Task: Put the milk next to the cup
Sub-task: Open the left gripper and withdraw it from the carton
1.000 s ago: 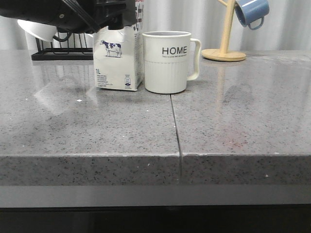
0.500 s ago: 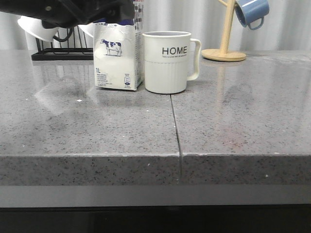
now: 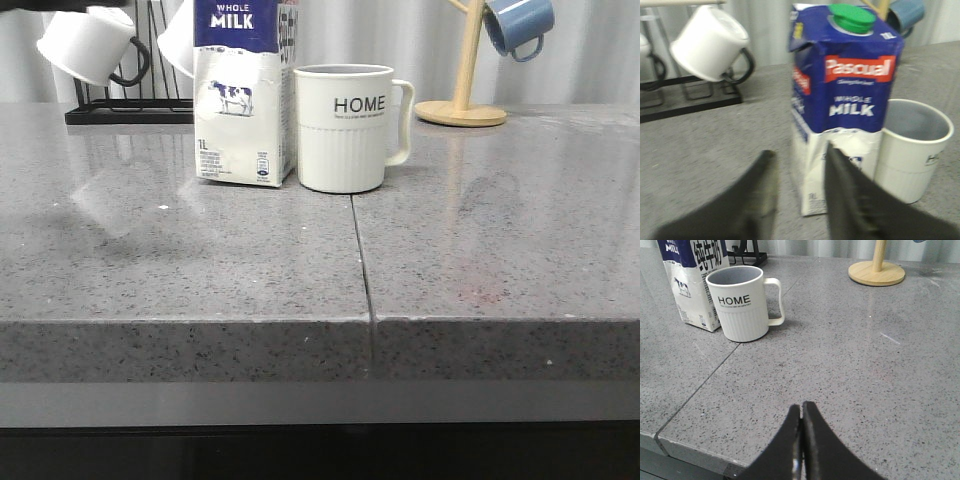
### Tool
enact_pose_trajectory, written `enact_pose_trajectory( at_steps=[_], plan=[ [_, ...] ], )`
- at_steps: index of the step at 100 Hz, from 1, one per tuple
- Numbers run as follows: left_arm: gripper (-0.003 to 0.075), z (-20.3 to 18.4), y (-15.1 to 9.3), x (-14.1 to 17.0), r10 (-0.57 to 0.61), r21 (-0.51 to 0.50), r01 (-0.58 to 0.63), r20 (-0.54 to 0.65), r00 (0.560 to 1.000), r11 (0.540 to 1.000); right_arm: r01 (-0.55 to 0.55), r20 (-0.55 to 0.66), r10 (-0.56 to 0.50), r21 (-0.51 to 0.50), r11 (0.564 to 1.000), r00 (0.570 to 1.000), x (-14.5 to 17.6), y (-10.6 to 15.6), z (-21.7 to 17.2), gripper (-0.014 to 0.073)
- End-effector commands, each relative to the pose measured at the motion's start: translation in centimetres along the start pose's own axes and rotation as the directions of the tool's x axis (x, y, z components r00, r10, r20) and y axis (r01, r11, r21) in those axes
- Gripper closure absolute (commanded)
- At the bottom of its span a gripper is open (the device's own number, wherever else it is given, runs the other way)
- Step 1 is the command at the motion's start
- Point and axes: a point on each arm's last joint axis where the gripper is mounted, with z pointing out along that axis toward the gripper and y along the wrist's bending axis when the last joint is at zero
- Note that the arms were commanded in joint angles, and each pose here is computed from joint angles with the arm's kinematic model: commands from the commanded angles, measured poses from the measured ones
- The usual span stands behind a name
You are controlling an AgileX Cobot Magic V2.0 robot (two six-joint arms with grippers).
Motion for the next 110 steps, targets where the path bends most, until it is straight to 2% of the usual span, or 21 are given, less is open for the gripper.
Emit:
enact_pose_trajectory(
  at_steps=[1,34,42,78,110],
  plan=[
    [0.0741,-1.8,1.1,-2.1,-0.01,-0.044,0.015,0.107,0.994,0.999,0.011,0.093,-0.009,-0.013,1.0,0.996,-1.4,0.2,-0.2,0.0611],
    [0.0741,-8.4,4.4,-1.3,0.002,-0.217,0.044,0.208,0.978,0.975,0.011,0.093,-0.009,-0.013,1.0,0.996,-1.4,0.2,-0.2,0.0611],
    [0.0741,-9.9,4.7,-0.6,0.02,-0.255,0.029,0.188,0.982,0.967,0.011,0.093,-0.009,-0.013,1.0,0.996,-1.4,0.2,-0.2,0.0611],
    [0.0741,-15.8,4.3,1.6,0.066,-0.346,-0.024,0.111,0.992,0.938,0.011,0.093,-0.009,-0.013,1.0,0.996,-1.4,0.2,-0.2,0.0611],
    [0.0741,-18.1,3.8,5.0,0.078,-0.395,-0.016,0.14,0.987,0.918,0.011,0.093,-0.009,-0.013,1.0,0.996,-1.4,0.2,-0.2,0.0611]
  ],
)
